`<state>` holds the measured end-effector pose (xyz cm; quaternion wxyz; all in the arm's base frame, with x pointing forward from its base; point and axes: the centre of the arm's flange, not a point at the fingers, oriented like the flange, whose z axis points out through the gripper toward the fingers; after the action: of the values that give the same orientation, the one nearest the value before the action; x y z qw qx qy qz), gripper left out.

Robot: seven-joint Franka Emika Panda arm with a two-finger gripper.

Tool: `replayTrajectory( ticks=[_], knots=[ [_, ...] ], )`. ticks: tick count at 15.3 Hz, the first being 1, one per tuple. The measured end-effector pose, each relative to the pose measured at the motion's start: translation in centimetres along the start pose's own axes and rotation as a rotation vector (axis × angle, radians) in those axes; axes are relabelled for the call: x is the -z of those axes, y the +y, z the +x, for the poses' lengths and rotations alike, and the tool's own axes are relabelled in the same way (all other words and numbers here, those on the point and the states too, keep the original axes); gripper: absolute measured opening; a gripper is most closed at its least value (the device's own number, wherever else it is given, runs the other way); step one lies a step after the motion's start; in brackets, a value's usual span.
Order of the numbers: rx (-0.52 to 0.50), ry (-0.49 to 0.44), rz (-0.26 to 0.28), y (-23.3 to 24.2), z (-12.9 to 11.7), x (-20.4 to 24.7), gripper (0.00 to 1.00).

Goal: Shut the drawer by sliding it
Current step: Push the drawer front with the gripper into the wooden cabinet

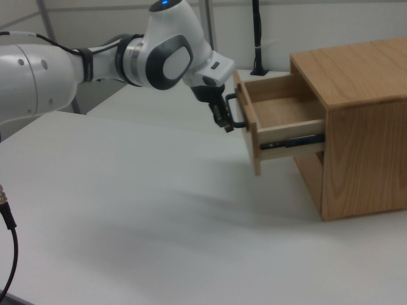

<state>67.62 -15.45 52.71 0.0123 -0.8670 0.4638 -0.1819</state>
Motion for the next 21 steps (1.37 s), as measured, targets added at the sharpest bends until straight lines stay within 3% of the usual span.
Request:
replayTrajectory(
  ticks=[10, 21],
  knots=[
    [-0.048, 0.215, 0.087, 2.5, 5.2, -3.7, 0.17],
    [-0.065, 0.404, 0.156, 5.3, 8.8, -6.3, 0.18]
  ],
)
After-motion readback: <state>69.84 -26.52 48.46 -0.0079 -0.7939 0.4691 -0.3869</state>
